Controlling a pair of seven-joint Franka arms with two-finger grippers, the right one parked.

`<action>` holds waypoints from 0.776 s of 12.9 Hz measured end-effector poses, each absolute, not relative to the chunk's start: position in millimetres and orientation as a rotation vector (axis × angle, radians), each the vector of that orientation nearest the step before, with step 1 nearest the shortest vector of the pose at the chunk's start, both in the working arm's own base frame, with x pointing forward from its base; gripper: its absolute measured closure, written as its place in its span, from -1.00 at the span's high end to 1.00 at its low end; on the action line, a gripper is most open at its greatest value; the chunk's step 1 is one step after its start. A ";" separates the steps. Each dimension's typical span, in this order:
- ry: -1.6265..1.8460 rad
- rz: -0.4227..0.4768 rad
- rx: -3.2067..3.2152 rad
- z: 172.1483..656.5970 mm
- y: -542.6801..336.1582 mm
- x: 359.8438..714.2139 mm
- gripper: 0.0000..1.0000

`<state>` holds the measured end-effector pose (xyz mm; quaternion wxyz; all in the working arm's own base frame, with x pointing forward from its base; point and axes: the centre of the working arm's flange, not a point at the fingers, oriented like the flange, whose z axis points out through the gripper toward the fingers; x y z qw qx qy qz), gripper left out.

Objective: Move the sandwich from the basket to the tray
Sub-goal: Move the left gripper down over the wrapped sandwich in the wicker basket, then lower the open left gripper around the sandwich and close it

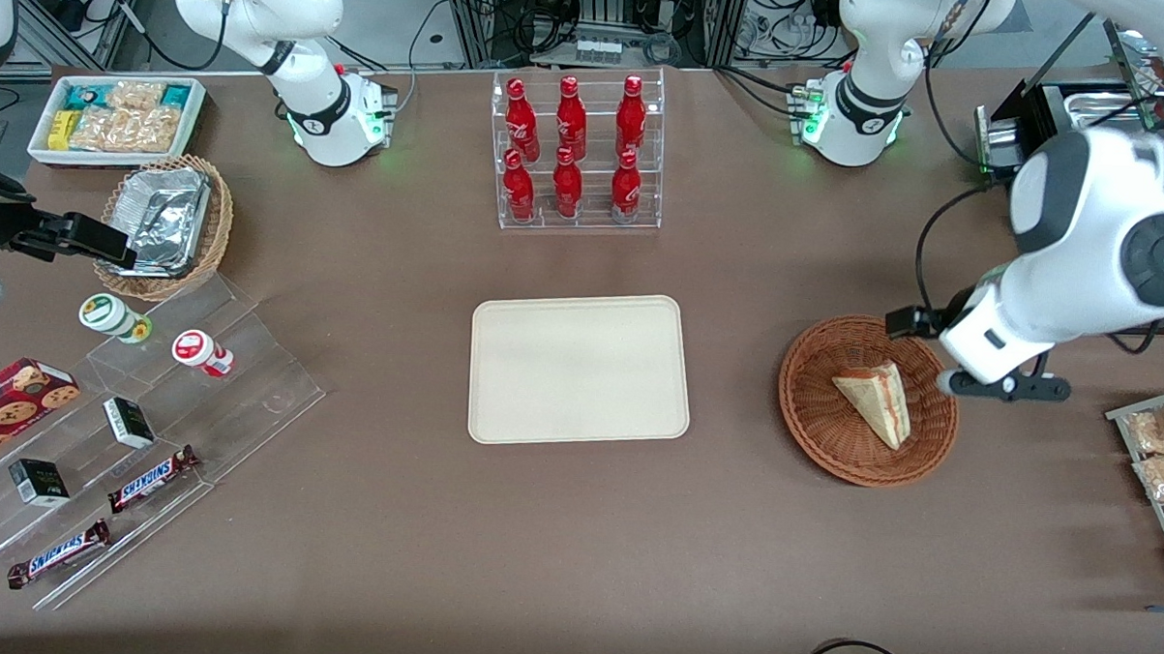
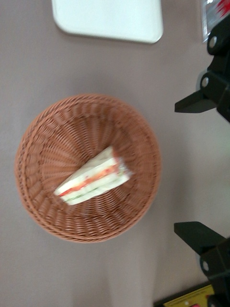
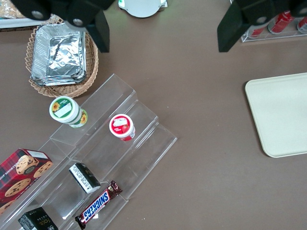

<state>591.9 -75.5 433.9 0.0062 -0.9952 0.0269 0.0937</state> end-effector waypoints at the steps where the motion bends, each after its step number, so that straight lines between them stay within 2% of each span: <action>1: 0.087 0.276 -3.111 414.9 -74.5 596.1 1.00; 5: 0.010 0.195 -3.121 370.3 -64.4 594.7 1.00; 10: -0.400 0.061 -3.105 340.0 -48.4 584.0 1.00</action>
